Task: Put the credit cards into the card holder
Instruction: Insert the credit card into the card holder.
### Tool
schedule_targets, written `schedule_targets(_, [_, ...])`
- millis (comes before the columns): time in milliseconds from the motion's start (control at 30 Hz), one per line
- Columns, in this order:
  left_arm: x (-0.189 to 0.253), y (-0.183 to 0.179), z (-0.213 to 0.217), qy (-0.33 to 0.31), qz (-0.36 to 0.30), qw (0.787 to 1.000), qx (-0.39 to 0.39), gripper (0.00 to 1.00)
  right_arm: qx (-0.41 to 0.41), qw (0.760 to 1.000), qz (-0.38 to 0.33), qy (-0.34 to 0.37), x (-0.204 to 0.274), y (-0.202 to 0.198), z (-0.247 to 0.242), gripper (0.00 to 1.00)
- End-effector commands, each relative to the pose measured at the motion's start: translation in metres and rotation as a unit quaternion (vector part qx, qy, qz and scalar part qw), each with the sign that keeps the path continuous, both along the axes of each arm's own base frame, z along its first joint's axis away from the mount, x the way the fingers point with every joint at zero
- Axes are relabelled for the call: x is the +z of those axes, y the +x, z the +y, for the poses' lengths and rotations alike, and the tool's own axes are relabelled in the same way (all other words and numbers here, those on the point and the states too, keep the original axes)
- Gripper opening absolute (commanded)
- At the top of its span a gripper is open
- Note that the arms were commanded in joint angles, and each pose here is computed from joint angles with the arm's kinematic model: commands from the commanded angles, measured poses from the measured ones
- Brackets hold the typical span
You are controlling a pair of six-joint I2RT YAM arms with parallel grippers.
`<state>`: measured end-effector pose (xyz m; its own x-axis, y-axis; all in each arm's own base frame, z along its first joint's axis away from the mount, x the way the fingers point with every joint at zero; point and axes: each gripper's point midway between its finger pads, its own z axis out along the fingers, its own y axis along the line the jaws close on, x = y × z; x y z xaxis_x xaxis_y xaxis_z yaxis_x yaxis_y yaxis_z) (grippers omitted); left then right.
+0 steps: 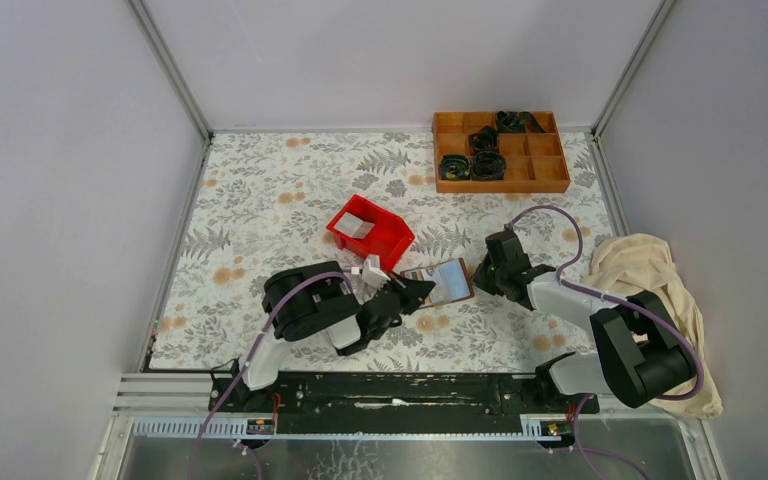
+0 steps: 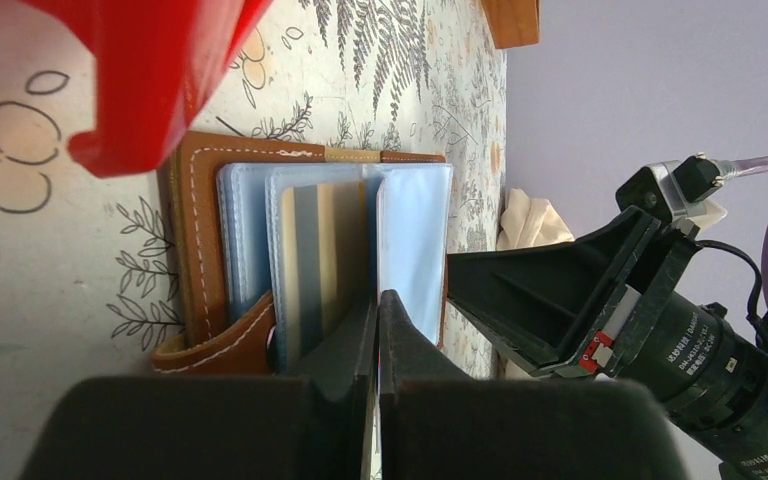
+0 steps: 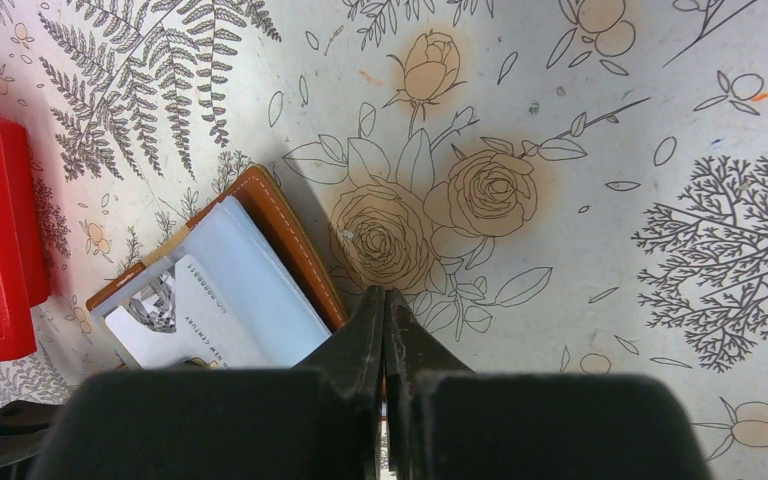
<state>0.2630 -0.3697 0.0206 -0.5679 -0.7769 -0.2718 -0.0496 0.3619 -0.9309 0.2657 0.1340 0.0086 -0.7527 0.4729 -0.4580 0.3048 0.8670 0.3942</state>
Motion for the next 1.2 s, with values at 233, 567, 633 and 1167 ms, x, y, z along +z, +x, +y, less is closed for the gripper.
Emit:
schedule_targets(233, [-0.035,-0.007,-0.001,0.082,0.027,0.996,-0.015,0.0,0.017,0.995,0.091,-0.032,-0.031,-0.046,-0.011,0.0])
schedule_targets(567, [-0.044,-0.013,0.002,0.088,0.04,0.995,-0.016,0.0,0.019,0.995,0.092,-0.03,-0.031,-0.046,-0.009,0.0])
schedule_targets(633, [-0.044,-0.012,-0.001,0.092,0.04,0.995,-0.017,0.0,0.018,0.995,0.091,-0.029,-0.031,-0.045,-0.009,0.0])
schedule_targets(1167, [-0.061,-0.017,-0.014,0.134,0.061,0.988,-0.052,0.22,0.022,0.995,0.093,-0.027,-0.033,-0.045,-0.006,0.0])
